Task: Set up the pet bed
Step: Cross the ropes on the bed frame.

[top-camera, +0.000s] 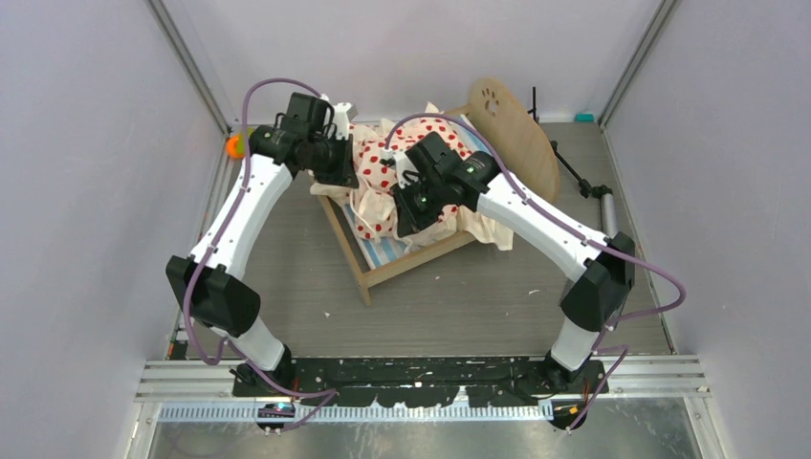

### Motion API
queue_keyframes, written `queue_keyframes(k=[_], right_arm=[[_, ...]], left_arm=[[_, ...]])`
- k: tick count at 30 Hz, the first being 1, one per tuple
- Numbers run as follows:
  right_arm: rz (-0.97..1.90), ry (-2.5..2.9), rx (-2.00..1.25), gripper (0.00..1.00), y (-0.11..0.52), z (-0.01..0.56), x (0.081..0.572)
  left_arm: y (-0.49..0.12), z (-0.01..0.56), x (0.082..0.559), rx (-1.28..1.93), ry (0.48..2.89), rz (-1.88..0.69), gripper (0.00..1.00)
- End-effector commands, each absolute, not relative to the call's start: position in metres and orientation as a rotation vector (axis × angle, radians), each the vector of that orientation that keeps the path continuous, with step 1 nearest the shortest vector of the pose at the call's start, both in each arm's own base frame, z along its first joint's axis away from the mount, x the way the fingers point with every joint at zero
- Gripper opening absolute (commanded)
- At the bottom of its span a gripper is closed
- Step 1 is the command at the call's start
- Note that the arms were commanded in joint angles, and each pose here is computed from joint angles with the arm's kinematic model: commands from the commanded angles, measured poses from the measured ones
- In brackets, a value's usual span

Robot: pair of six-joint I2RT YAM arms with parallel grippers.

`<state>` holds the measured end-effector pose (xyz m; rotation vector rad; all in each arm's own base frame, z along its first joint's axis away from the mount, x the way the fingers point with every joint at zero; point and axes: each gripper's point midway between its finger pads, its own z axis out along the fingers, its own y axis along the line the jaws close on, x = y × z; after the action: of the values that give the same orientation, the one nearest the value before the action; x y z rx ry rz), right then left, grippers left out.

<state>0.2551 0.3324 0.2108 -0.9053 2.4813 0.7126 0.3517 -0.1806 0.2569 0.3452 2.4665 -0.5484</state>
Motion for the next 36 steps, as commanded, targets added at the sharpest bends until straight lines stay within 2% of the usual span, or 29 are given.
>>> queue_keyframes(k=[1, 8, 19, 26, 36], right_arm=[[0.907, 2.310, -0.823, 0.03, 0.351, 0.263, 0.256], [1.037, 2.273, -0.782, 0.03, 0.366, 0.276, 0.255], [0.889, 2.383, -0.711, 0.02, 0.350, 0.218, 0.274], [0.674, 2.411, -0.534, 0.02, 0.306, 0.201, 0.293], [0.772, 2.293, -0.489, 0.03, 0.296, 0.223, 0.282]], left_arm=[[-0.180, 0.283, 0.356, 0.338, 2.365, -0.546, 0.00], [-0.177, 0.282, 0.356, 0.340, 2.366, -0.521, 0.00], [-0.187, 0.266, 0.357, 0.342, 2.397, -0.584, 0.00], [-0.216, 0.265, 0.346, 0.420, 2.395, -0.706, 0.00], [-0.280, 0.237, 0.337, 0.496, 2.433, -0.822, 0.00]])
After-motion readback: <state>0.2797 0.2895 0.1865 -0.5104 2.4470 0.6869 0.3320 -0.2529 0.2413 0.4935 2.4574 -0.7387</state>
